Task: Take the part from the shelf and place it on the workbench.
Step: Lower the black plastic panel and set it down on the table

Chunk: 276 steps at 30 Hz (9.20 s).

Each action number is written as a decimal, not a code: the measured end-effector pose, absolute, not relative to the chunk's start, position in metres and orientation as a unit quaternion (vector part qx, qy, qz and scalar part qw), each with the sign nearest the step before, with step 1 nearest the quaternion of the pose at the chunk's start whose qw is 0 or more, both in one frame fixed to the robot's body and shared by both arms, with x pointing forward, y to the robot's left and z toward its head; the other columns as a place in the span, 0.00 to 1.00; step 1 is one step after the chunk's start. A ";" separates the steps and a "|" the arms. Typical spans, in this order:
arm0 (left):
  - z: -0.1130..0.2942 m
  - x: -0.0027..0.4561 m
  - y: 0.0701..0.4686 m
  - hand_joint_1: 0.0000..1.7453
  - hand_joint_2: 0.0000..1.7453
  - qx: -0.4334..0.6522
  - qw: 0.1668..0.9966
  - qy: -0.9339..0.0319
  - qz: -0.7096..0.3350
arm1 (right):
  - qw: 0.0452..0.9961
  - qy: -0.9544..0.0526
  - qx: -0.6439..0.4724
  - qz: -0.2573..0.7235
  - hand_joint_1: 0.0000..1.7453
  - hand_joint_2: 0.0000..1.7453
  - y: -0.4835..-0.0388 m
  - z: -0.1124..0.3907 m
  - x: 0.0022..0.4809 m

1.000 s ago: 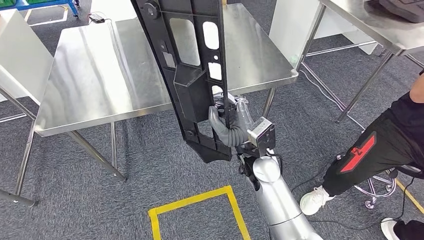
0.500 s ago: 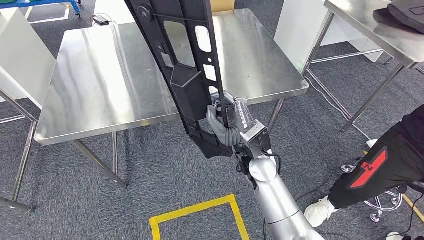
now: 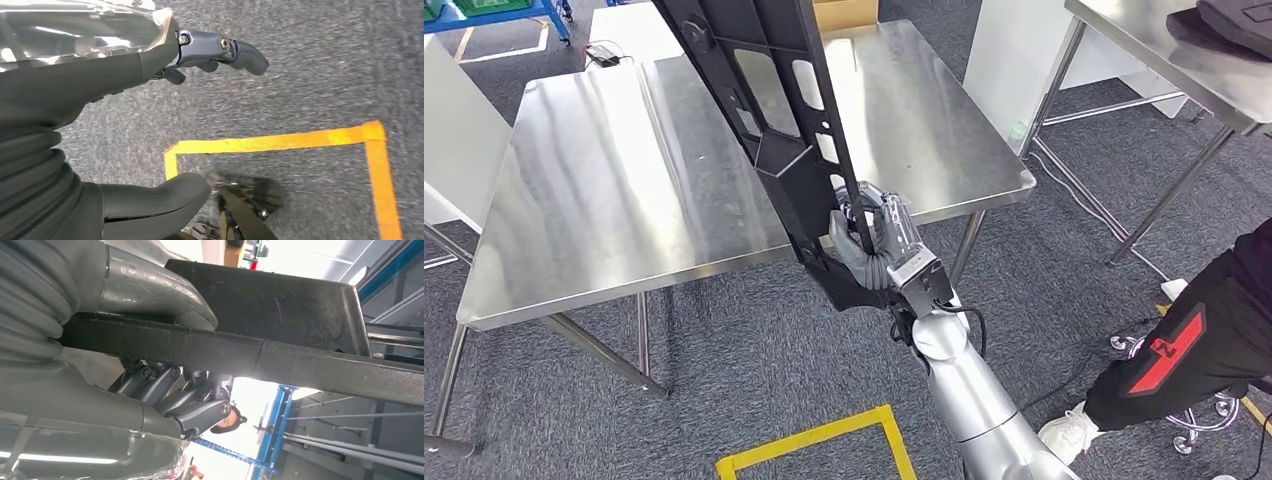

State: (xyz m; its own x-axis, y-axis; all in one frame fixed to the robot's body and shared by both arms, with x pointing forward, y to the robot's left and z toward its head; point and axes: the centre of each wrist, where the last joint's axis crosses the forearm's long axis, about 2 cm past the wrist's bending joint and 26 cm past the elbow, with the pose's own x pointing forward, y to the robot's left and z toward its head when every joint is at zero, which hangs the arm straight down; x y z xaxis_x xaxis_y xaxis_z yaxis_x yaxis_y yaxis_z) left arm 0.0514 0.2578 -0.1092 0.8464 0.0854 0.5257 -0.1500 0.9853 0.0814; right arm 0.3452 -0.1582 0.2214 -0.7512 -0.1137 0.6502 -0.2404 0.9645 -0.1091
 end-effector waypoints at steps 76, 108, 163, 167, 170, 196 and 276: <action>-0.110 0.042 0.252 0.00 1.00 0.062 0.966 -0.245 0.062 | 0.447 -0.658 -0.451 0.404 1.00 1.00 -0.343 0.133 0.420; -0.109 0.045 0.247 0.00 1.00 0.060 0.966 -0.247 0.047 | 0.242 -0.686 -0.396 0.561 1.00 1.00 -0.220 0.150 0.428; -0.109 0.043 0.247 0.00 0.00 0.084 0.970 -0.219 0.065 | 0.392 -0.851 0.025 0.348 0.00 0.00 -0.135 0.175 0.402; -0.109 0.043 0.248 0.00 0.00 0.086 0.970 -0.217 0.070 | 0.382 -0.869 0.057 0.309 0.00 0.00 -0.133 0.183 0.397; -0.109 0.043 0.248 0.00 0.00 0.087 0.970 -0.217 0.071 | 0.375 -0.874 0.063 0.301 0.00 0.00 -0.132 0.187 0.395; -0.110 0.041 0.251 0.00 0.00 0.101 0.966 -0.224 0.080 | 0.360 -0.850 0.376 0.080 0.00 0.00 -0.150 0.207 0.350; -0.108 0.049 0.245 0.00 0.00 0.085 0.960 -0.262 0.053 | 0.342 -0.903 0.259 -0.016 0.00 0.00 -0.232 0.162 0.238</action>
